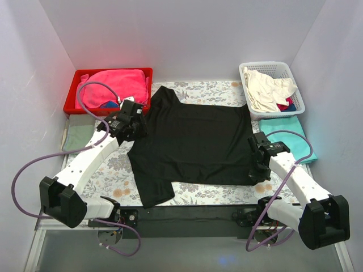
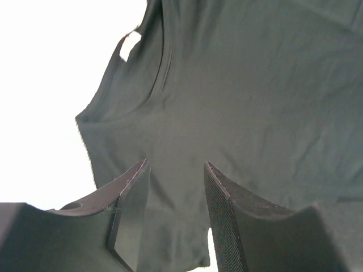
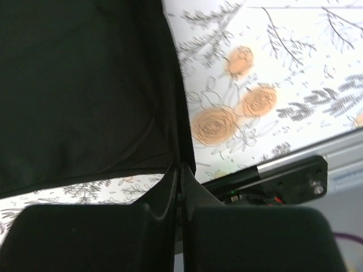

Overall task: Fold and stack the t-shirts
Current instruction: Flatten out the tshirt

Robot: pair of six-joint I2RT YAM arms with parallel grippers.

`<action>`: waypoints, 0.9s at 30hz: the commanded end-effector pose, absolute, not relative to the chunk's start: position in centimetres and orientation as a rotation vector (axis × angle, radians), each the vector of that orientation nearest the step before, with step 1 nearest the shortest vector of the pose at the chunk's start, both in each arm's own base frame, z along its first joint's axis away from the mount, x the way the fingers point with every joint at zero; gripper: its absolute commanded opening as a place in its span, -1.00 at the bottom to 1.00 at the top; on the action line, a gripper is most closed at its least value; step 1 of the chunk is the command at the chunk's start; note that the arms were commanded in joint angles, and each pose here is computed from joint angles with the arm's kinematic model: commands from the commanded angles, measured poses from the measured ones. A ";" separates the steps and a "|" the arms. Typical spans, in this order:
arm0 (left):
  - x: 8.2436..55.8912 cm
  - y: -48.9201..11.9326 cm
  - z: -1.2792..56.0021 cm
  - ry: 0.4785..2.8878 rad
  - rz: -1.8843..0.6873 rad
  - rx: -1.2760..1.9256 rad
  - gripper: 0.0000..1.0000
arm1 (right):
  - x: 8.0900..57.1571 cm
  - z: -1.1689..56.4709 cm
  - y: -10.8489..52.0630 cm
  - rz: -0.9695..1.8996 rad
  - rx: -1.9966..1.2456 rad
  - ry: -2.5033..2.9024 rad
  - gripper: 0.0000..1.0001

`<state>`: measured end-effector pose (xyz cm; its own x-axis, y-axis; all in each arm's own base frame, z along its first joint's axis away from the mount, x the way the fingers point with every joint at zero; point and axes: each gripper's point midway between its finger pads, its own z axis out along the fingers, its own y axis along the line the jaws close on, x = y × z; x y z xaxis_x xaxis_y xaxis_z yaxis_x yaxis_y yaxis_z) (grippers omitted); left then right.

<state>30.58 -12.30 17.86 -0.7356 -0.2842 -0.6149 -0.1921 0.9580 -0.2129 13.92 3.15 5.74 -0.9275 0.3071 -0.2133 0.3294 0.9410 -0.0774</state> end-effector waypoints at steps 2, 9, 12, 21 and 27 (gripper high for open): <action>27.0 -12.0 17.8 2.489 -0.221 -0.337 -0.17 | 12.8 7.2 1.6 -0.312 0.591 2.896 -0.97; 20.4 -13.7 16.8 2.691 -0.350 -0.318 -0.21 | 13.7 7.3 1.6 -0.333 0.583 2.890 -0.97; 17.8 -13.8 16.6 2.756 -0.366 -0.329 -0.23 | 14.1 7.3 1.7 -0.335 0.577 2.886 -0.97; 11.3 -11.9 13.9 2.890 -0.338 -0.496 -0.10 | 14.4 6.8 1.8 -0.322 0.551 2.893 -0.97; 10.3 -11.4 12.1 2.905 -0.293 -0.637 -0.13 | 14.4 6.6 1.9 -0.314 0.552 2.893 -0.97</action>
<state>11.37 -11.51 12.85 -0.9165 -0.3683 -0.1559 -0.3264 0.9141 -0.2405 13.70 2.09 6.24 -0.9228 0.3390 -0.1830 0.3696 0.9131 -0.1721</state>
